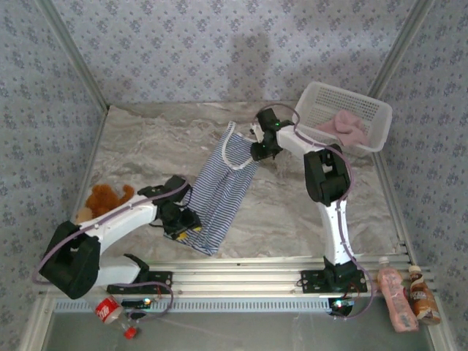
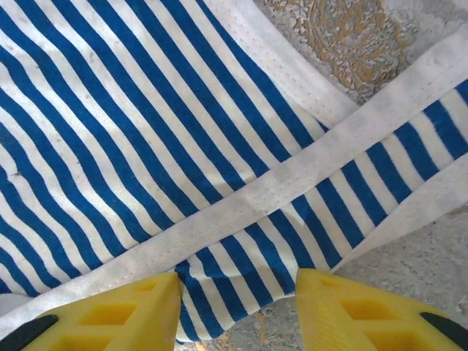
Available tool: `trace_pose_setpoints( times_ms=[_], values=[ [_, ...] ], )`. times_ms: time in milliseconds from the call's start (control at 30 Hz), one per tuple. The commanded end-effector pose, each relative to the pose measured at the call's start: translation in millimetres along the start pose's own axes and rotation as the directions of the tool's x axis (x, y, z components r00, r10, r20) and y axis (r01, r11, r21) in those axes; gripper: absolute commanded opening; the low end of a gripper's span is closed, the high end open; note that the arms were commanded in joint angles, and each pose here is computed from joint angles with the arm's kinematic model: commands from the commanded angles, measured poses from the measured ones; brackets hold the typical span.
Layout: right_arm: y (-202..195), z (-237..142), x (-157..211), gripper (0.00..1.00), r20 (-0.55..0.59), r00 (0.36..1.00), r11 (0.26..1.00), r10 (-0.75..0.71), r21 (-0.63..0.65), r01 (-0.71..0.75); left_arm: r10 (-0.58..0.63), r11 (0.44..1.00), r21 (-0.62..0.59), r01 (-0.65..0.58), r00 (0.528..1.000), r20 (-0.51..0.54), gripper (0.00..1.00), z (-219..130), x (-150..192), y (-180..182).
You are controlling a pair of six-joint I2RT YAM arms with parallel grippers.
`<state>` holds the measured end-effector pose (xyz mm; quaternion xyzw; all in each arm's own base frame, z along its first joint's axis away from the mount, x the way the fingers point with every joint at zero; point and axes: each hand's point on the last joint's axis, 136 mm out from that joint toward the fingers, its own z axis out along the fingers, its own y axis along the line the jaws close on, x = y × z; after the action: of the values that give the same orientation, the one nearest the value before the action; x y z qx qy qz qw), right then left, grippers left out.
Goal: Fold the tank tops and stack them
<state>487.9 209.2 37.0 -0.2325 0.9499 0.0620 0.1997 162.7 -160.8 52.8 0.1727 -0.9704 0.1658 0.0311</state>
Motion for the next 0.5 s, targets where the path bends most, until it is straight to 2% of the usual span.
trace_pose_setpoints(
  times_ms=[0, 100, 233, 333, 467],
  values=[
    [13.1, -45.6, -27.9, 0.49, 0.152, 0.983, 0.993, -0.100, -0.044, 0.108, 0.055, 0.998, -0.042, -0.053, 0.998, 0.038, 0.50, -29.5, -13.9, 2.3],
    [46.6, -67.4, -12.2, 0.49, 0.197, 0.973, 0.977, -0.121, -0.150, 0.152, 0.126, 0.989, -0.080, -0.122, 0.991, 0.040, 0.50, -39.1, -34.6, 3.5],
    [111.8, -88.2, 26.4, 0.49, 0.232, 0.965, 0.942, -0.122, -0.278, 0.186, 0.190, 0.978, -0.091, -0.188, 0.982, 0.017, 0.50, -25.8, -64.5, 11.2],
    [154.9, -94.9, 53.4, 0.47, 0.236, 0.960, 0.920, -0.147, -0.325, 0.221, 0.231, 0.966, -0.115, -0.230, 0.973, -0.012, 0.49, -14.2, -81.0, 14.8],
    [200.7, -81.4, 82.3, 0.46, 0.231, 0.956, 0.895, -0.179, -0.364, 0.256, 0.243, 0.961, -0.122, -0.249, 0.968, -0.062, 0.49, 2.9, -89.1, 14.7]
  ],
)
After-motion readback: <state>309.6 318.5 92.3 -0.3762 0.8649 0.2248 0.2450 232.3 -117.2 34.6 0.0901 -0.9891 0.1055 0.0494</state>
